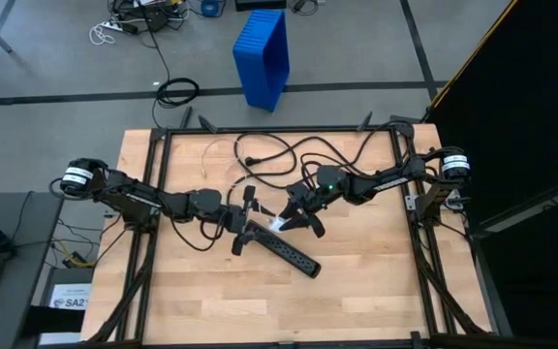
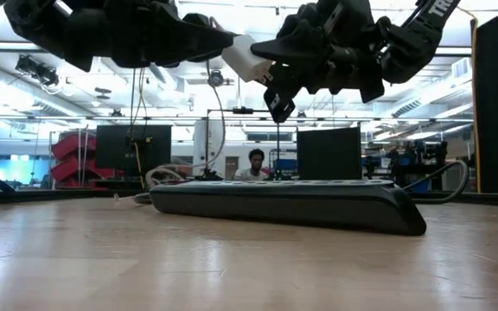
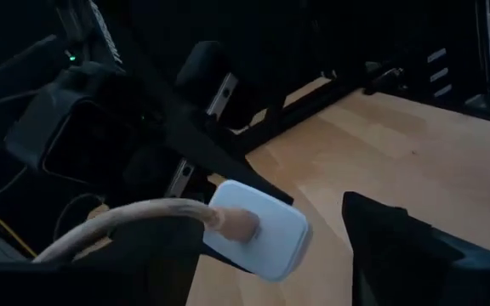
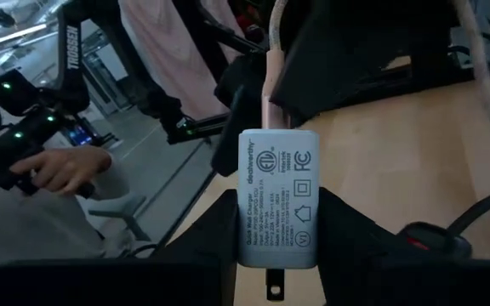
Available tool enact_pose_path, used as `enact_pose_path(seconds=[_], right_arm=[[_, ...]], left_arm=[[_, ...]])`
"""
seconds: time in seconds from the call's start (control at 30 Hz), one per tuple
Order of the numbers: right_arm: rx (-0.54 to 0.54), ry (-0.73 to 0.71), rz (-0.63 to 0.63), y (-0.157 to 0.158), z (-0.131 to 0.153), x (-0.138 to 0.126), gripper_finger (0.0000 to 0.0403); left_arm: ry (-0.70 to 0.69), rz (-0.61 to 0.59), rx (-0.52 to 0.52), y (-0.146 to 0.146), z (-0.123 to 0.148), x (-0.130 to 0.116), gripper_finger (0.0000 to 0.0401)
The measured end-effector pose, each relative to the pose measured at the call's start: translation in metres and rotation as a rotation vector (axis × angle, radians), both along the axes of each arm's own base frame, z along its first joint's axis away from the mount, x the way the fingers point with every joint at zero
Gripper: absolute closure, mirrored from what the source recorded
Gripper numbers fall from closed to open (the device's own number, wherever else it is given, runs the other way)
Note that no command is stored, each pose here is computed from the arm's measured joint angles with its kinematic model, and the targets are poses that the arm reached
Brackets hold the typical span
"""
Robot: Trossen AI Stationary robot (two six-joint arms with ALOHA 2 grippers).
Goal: Insert USB
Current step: Insert the white charger adapter into the black outlet extension
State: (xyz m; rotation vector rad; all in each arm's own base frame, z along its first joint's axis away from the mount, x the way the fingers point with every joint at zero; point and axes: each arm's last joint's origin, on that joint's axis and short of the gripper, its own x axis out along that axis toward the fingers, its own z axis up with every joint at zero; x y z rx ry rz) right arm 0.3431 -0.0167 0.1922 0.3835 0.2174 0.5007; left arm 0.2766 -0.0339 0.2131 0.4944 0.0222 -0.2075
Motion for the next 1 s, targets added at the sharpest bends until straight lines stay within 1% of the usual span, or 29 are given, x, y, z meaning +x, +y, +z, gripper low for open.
enact_pose_path(seconds=[0.1, 0.17, 0.43, 0.6, 0.73, 0.9, 1.0], right_arm=[[0.001, 0.002, 0.004, 0.0, 0.0, 0.0, 0.0317], [0.004, 0.005, 0.005, 0.0, 0.0, 0.0, 0.0317], [0.031, 0.022, 0.018, 0.002, -0.001, 0.0, 0.0317], [0.044, 0.029, 0.028, 0.003, -0.001, -0.001, 0.0317], [0.046, 0.045, 0.031, 0.003, -0.002, -0.001, 0.0317], [0.041, 0.072, 0.03, 0.003, -0.005, -0.001, 0.0317], [0.04, 0.075, 0.026, 0.003, -0.005, -0.001, 0.0317]], left_arm=[[-0.02, -0.013, 0.006, -0.001, -0.002, 0.002, 0.0152], [-0.025, -0.014, 0.029, -0.001, -0.004, 0.005, 0.0153], [-0.011, -0.024, 0.073, -0.003, -0.008, 0.024, 0.0154], [-0.001, -0.024, 0.079, -0.001, -0.009, 0.025, 0.0157], [0.021, -0.027, 0.104, -0.001, -0.012, 0.025, 0.018], [0.047, -0.03, 0.108, -0.001, -0.014, 0.024, 0.023], [0.049, -0.031, 0.109, -0.001, -0.015, 0.024, 0.0233]])
